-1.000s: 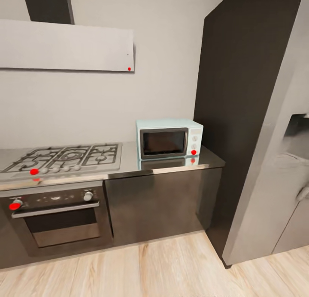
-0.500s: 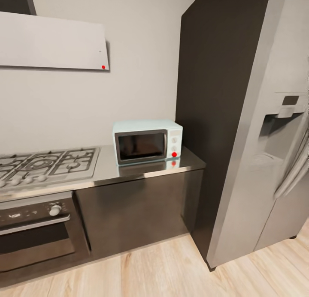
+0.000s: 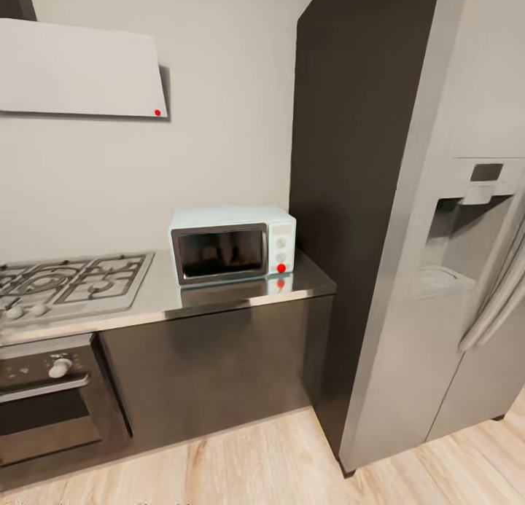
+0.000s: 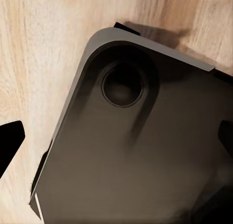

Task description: In the kitchen, take the popcorn bag from the countertop, put it into the microwave, and heat it until the popcorn is cooked so the cooked popcorn ends up inside the bag.

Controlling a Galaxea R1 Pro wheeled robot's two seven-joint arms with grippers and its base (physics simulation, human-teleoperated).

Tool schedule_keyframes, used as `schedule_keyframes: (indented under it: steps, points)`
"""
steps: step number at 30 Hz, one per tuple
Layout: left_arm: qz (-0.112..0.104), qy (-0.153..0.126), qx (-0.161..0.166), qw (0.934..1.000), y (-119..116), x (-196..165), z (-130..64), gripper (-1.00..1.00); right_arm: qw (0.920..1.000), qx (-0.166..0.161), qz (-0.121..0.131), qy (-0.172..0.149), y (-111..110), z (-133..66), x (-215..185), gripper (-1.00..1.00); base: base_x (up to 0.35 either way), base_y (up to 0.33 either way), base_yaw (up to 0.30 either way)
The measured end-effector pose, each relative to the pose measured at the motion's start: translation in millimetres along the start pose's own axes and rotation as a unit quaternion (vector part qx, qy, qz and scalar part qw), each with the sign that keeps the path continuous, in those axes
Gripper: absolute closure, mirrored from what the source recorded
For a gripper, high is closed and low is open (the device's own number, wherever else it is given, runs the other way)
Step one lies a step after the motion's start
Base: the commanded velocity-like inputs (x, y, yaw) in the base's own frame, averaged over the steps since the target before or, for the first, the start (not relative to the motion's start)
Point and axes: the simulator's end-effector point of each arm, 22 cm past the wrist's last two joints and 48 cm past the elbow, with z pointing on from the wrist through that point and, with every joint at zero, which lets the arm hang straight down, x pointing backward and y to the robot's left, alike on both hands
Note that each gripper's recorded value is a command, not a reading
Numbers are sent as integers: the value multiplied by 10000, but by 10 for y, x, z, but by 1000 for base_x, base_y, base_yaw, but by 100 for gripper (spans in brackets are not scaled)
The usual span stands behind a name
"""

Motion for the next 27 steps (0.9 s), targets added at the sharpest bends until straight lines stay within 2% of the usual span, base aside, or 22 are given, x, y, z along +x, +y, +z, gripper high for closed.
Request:
schedule_keyframes:
  steps: [16, 27]
  points:
    - [-31, -1, -14, 10000, 10, -2, 0, -100, 10000, 2, -11, -8, -4, 0, -4, -100, 8, -6, 274]
    - [-28, -3, -16, 10000, 16, -5, 0, -100, 10000, 2, -11, -9, -4, 0, -4, -100, 108, -140, 276]
